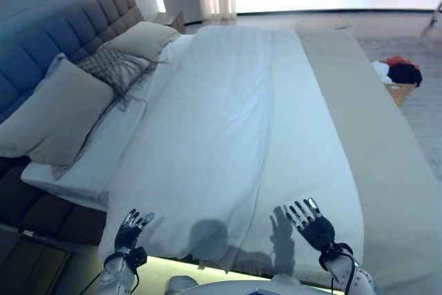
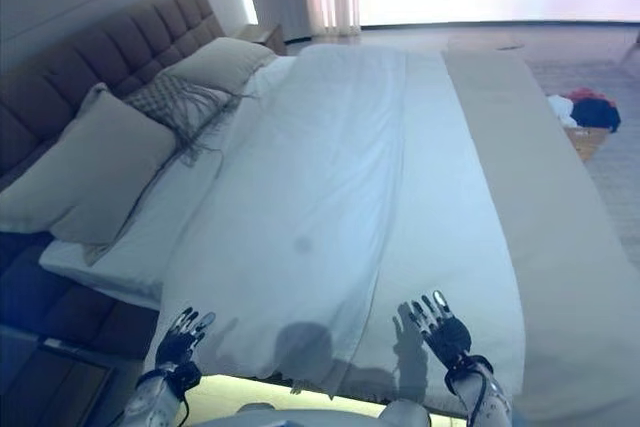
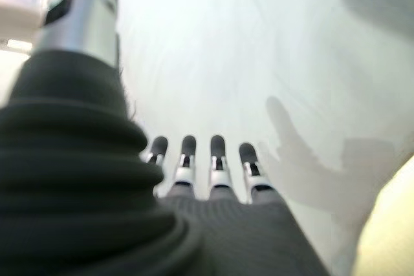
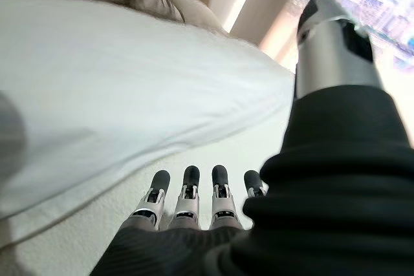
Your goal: Make the bed neatly
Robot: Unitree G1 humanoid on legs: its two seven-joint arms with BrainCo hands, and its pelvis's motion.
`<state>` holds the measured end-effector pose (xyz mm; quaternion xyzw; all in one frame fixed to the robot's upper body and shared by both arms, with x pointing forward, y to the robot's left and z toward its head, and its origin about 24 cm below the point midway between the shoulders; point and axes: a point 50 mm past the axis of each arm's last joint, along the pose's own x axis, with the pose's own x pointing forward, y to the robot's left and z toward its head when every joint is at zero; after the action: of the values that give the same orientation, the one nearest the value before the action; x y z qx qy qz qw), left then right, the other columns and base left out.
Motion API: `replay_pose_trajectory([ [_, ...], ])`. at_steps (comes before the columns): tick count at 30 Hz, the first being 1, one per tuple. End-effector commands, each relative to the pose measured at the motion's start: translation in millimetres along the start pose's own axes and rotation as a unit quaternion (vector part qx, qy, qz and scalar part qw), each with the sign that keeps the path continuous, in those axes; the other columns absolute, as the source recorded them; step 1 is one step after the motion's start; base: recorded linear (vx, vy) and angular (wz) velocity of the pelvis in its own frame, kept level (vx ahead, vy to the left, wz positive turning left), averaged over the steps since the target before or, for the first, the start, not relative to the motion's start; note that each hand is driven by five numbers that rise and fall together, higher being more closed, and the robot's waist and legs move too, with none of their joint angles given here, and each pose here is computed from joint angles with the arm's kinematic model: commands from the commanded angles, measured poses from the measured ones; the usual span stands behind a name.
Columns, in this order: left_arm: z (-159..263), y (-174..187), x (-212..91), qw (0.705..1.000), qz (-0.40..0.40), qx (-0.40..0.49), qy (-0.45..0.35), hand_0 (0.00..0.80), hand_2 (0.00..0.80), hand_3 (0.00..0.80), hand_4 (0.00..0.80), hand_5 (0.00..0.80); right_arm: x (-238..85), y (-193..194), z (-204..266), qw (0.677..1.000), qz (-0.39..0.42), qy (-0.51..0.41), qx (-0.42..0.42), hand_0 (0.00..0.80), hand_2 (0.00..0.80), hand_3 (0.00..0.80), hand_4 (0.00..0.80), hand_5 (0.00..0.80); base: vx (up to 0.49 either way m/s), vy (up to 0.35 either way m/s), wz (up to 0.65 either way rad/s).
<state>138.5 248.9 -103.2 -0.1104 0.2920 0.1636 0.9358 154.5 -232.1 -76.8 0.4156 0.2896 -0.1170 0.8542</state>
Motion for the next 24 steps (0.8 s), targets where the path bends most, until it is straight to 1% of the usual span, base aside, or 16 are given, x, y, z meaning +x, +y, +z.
replay_pose_trajectory([
  [1,37,9,6,0.997,0.002,0.022,-0.072,0.0,0.0,0.0,0.0,0.0,12,34,11,0.998,0.051,-0.025,0.019,0.0,0.0,0.0,0.0,0.0,0.103,0.569,-0.06],
  [3,38,6,8,0.997,-0.009,0.037,-0.071,0.0,0.0,0.0,0.0,0.0,16,42,13,0.998,0.056,-0.033,0.026,0.0,0.0,0.0,0.0,0.0,0.101,0.6,-0.15],
  [5,37,8,7,0.996,-0.003,0.056,-0.069,0.0,0.0,0.0,0.0,0.0,18,55,10,0.996,0.074,-0.034,0.045,0.0,0.0,0.0,0.0,0.0,0.063,0.497,-0.15],
  [7,50,15,5,0.994,0.004,0.061,-0.095,0.0,0.0,0.0,0.0,0.0,20,65,2,0.994,0.095,-0.025,0.049,0.0,0.0,0.0,0.0,0.0,-0.076,0.45,-0.24],
  [9,60,20,5,0.993,0.027,0.054,-0.105,0.0,0.0,0.0,0.0,0.0,21,65,-6,0.993,0.105,-0.012,0.06,0.0,0.0,0.0,0.0,0.0,-0.163,0.483,-0.37],
  [11,66,25,7,0.992,0.038,0.05,-0.114,0.0,0.0,0.0,0.0,0.0,19,65,-12,0.989,0.135,0.0,0.058,0.0,0.0,0.0,0.0,0.0,-0.199,0.439,-0.25],
  [13,68,25,9,0.991,0.043,0.052,-0.118,0.0,0.0,0.0,0.0,0.0,19,64,-15,0.988,0.141,-0.001,0.056,0.0,0.0,0.0,0.0,0.0,-0.113,0.269,-0.29],
  [18,73,17,18,0.991,0.048,0.048,-0.116,0.0,0.0,0.0,0.0,0.0,22,65,-19,0.989,0.127,-0.014,0.073,0.0,0.0,0.0,0.0,0.0,-0.062,0.087,-0.13],
  [21,76,8,24,0.991,0.043,0.052,-0.114,0.0,0.0,0.0,0.0,0.0,19,67,-26,0.989,0.133,0.0,0.072,0.0,0.0,0.0,0.0,0.0,-0.102,-0.095,-0.08],
  [24,80,-1,28,0.991,0.041,0.056,-0.114,0.0,0.0,0.0,0.0,0.0,20,66,-33,0.989,0.13,0.025,0.063,0.0,0.0,0.0,0.0,0.0,-0.116,-0.207,0.36],
])
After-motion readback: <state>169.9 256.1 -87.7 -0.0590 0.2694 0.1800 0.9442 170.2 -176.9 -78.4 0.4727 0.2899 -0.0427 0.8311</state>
